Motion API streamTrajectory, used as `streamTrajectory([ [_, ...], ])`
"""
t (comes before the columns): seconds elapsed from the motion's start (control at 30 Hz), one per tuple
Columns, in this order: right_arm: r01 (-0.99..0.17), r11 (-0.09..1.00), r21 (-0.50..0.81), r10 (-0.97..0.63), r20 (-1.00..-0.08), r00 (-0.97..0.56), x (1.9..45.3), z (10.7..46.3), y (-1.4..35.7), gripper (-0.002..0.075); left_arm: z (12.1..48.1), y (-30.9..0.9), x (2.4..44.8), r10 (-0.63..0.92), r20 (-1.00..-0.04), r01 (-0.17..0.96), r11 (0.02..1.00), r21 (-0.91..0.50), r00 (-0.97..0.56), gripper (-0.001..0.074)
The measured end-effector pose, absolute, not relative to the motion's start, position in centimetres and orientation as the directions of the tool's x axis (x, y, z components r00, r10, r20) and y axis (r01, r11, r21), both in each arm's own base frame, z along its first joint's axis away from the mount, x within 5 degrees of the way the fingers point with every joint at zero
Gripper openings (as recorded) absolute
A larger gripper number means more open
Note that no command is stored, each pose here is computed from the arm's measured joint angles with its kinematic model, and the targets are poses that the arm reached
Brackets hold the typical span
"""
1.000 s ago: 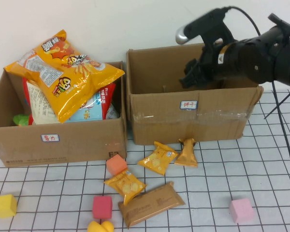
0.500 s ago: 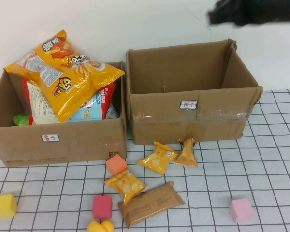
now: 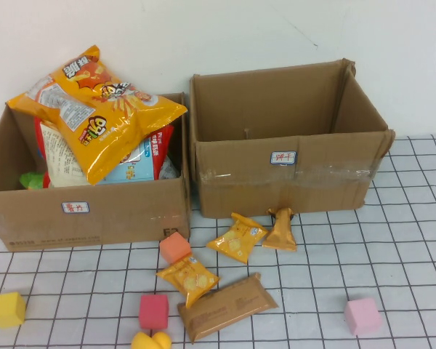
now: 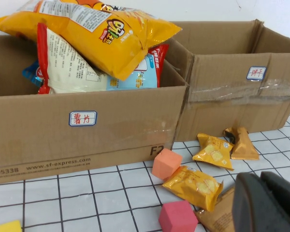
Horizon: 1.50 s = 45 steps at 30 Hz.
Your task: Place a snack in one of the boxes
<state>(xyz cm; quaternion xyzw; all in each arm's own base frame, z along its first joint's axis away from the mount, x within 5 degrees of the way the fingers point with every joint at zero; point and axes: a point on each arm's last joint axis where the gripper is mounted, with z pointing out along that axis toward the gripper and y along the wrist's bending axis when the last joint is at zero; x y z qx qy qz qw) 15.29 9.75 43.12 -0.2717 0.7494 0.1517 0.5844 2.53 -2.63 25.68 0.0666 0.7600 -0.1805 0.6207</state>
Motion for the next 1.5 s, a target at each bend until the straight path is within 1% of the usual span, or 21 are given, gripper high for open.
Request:
streamTrajectory([
  [0.17, -0.604, 0.794, -0.068, -0.233, -0.952, -0.199, 10.8, 39.7, 7.3, -0.0001, 25.7, -2.6, 2.5, -0.123, -0.968, 0.325, 0.926, -0.192, -0.22, -0.0001],
  [0.3, -0.615, 0.786, -0.07, -0.248, -0.946, -0.209, 7.8, 37.8, 5.7, -0.0001, 25.7, -2.6, 2.5, -0.123, -0.968, 0.325, 0.926, -0.192, -0.22, -0.0001],
  [0.43, -0.632, 0.774, -0.042, -0.306, -0.899, -0.315, 5.2, 35.7, 4.3, -0.0001, 25.7, -2.6, 2.5, -0.123, -0.968, 0.325, 0.926, -0.192, -0.22, -0.0001],
  [0.5, -0.627, 0.777, -0.056, -0.336, -0.879, -0.338, 4.4, 34.9, 3.6, -0.0001, 25.7, -2.6, 2.5, -0.123, -0.968, 0.325, 0.926, -0.192, -0.22, -0.0001],
  [0.6, -0.618, 0.78, -0.103, -0.349, -0.89, -0.292, 3.7, 34.0, 3.0, -0.0001, 25.7, -2.6, 2.5, -0.123, -0.968, 0.325, 0.926, -0.192, -0.22, -0.0001],
  [0.7, -0.603, 0.786, -0.135, -0.323, -0.921, -0.216, 3.6, 33.0, 2.8, -0.0001, 25.7, -2.6, 2.5, -0.123, -0.968, 0.325, 0.926, -0.192, -0.22, -0.0001],
  [0.97, -0.534, 0.815, -0.226, -0.291, -0.956, -0.04, 3.9, 28.2, 2.3, -0.0001, 25.7, -2.6, 2.5, -0.123, -0.968, 0.325, 0.926, -0.192, -0.22, -0.0001],
  [1.07, -0.516, 0.83, -0.21, -0.251, -0.968, -0.01, 4.3, 25.9, 2.4, -0.0001, 25.7, -2.6, 2.5, -0.123, -0.968, 0.325, 0.926, -0.192, -0.22, -0.0001],
  [1.17, -0.473, 0.869, -0.144, -0.186, -0.982, -0.042, 4.3, 23.8, 2.2, -0.0001, 25.7, -2.6, 2.5, -0.123, -0.968, 0.325, 0.926, -0.192, -0.22, -0.0001],
  [1.23, -0.413, 0.903, -0.121, -0.162, -0.985, -0.067, 4.3, 22.9, 1.8, -0.0001, 25.7, -2.6, 2.5, -0.123, -0.968, 0.325, 0.926, -0.192, -0.22, -0.0001],
  [1.33, -0.301, 0.948, -0.106, -0.145, -0.983, -0.113, 4.5, 22.2, 1.3, -0.0001, 25.7, -2.6, 2.5, -0.123, -0.968, 0.325, 0.926, -0.192, -0.22, -0.0001],
  [1.5, -0.068, 0.992, -0.102, -0.111, -0.981, -0.161, 4.7, 22.0, 0.2, -0.0001, 25.7, -2.6, 2.5, -0.123, -0.968, 0.325, 0.926, -0.192, -0.22, -0.0001],
])
